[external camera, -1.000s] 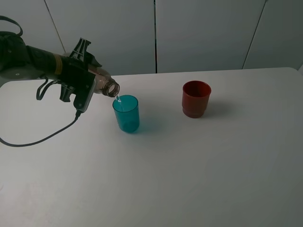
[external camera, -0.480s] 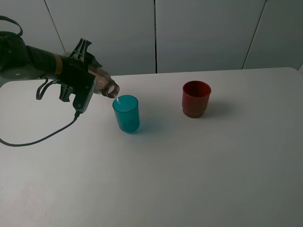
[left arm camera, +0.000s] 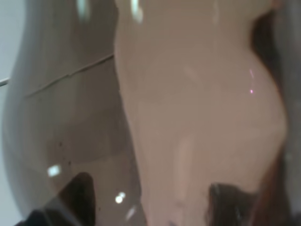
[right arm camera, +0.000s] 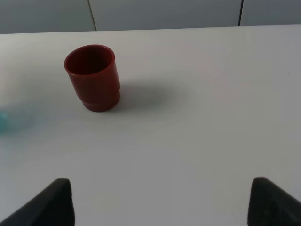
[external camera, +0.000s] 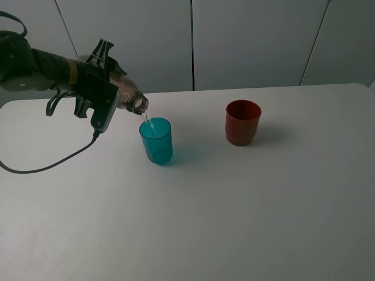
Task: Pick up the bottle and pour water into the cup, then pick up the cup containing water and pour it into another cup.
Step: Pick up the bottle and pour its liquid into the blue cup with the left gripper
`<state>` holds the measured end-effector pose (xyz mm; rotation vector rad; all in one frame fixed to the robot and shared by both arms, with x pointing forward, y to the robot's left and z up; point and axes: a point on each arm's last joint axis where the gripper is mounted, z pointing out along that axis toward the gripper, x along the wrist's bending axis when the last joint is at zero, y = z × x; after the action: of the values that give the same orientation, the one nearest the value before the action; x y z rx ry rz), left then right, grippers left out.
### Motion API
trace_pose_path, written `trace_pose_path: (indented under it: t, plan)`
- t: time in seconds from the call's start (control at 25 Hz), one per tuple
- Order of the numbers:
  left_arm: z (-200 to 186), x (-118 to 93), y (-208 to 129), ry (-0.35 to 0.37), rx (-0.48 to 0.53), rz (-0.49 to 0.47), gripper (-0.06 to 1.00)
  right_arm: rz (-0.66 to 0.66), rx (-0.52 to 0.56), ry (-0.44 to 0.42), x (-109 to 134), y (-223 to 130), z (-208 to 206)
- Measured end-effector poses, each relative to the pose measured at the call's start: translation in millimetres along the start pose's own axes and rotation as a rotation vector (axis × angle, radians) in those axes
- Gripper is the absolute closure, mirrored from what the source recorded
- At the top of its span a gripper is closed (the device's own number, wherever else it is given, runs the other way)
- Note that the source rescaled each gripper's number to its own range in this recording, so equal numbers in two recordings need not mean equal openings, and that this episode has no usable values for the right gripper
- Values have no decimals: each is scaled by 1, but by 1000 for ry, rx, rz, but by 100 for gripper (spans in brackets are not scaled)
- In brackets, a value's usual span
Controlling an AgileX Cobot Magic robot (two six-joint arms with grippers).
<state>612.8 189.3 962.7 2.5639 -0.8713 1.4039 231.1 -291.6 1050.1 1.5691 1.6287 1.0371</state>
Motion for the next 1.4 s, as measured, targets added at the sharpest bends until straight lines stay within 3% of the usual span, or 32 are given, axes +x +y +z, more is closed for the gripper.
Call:
trace_pose_path:
  t: [1.4]
  plan:
    - [0, 6, -2, 20, 5, 162, 94, 0, 0, 0, 0, 0, 0]
